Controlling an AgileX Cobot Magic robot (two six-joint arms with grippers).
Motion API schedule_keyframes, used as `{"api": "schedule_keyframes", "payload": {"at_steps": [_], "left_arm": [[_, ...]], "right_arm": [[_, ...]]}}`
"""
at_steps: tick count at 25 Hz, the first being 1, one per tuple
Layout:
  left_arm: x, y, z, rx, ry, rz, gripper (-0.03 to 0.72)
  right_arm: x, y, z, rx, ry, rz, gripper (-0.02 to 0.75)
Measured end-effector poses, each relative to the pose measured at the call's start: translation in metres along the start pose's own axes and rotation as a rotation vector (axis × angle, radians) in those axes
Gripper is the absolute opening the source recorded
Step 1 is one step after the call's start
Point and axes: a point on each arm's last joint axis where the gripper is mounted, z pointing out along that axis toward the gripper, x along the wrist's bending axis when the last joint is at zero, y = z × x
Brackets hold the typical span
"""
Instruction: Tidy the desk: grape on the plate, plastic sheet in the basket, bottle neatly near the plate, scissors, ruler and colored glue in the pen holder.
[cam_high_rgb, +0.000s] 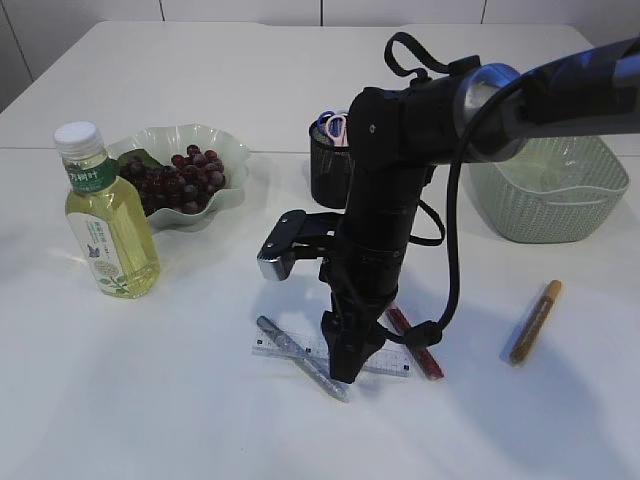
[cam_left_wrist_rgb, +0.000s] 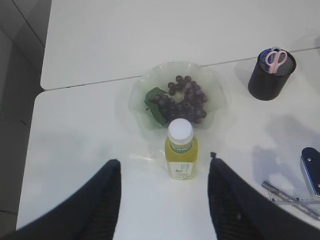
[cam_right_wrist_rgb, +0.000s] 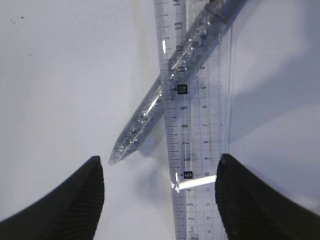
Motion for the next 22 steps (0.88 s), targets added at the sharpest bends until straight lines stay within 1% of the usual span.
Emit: {"api": "schedule_keyframes", "payload": {"at_steps": [8, 12, 22], "left_arm": [[0.0000, 0.0000, 0.0000, 0.000, 0.000, 0.000, 0.411], [0.0000, 0.0000, 0.0000, 0.000, 0.000, 0.000, 0.411], [0.0000, 0.0000, 0.0000, 0.000, 0.000, 0.000, 0.411]], "right_arm": [[-0.0021, 0.0019, 0.0000, -0.020, -0.023, 0.001, 0.525], [-0.0040, 0.0002, 0.0005, -0.001, -0.041, -0.011, 0.525], [-0.0077, -0.0012, 0.0098, 0.020, -0.037, -0.011, 0.525]]}}
